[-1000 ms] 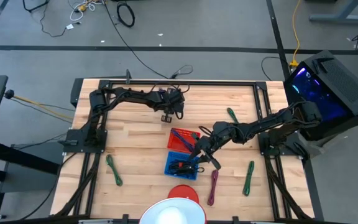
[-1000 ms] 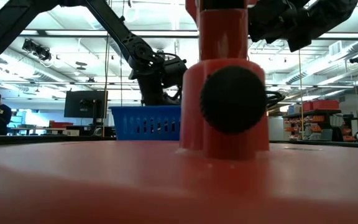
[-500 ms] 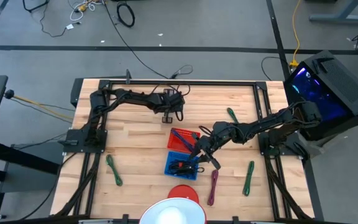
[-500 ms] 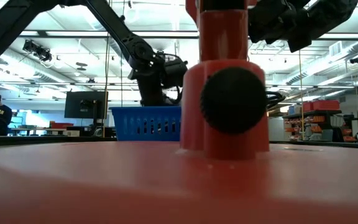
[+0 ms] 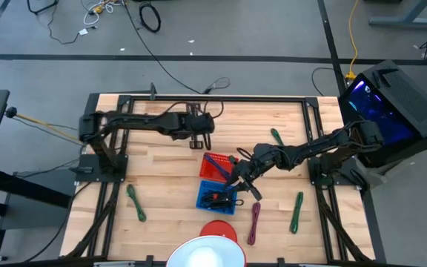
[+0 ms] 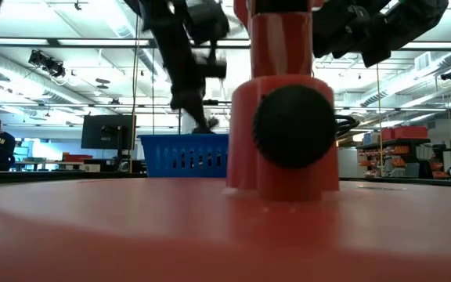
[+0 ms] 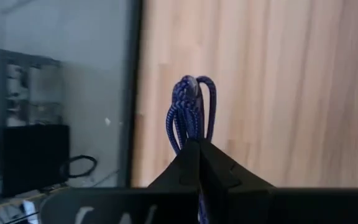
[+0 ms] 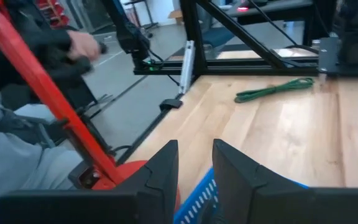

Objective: Pick & Place USB Port
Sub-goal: Put the large blue USB cable into the red bin

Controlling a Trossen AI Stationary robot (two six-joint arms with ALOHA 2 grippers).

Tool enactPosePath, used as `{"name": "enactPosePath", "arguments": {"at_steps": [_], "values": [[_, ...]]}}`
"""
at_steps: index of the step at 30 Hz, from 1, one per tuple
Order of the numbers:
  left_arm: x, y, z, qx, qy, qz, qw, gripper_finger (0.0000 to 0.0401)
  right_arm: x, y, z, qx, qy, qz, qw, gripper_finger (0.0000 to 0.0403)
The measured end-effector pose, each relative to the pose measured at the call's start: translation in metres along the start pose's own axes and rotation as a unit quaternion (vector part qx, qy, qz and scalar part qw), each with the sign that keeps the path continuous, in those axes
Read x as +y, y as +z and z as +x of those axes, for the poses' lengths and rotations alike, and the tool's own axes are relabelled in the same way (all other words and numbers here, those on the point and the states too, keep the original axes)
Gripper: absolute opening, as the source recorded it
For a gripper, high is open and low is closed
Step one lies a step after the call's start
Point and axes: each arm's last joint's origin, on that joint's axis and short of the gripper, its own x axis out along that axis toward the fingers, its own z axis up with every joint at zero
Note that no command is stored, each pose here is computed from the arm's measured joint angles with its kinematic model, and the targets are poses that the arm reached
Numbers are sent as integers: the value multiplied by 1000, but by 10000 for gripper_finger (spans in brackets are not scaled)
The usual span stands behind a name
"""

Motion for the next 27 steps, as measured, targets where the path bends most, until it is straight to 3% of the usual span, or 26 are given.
{"name": "enactPosePath", "arguments": {"at_steps": [7, 17, 20, 27], "values": [[2, 5, -63, -89, -9, -62, 994, 1, -1, -2, 0, 7, -16, 4, 1000, 102], [-31, 19, -108, -163, -84, -157, 971, 0, -11, 6, -10, -12, -36, 2, 999, 102], [-33, 26, -122, -183, -100, -195, 958, 0, -13, 7, -12, -14, -36, 2, 999, 102], [-40, 41, -143, -249, -136, -297, 912, 0, -13, 7, -12, -12, -31, 3, 999, 102]]}}
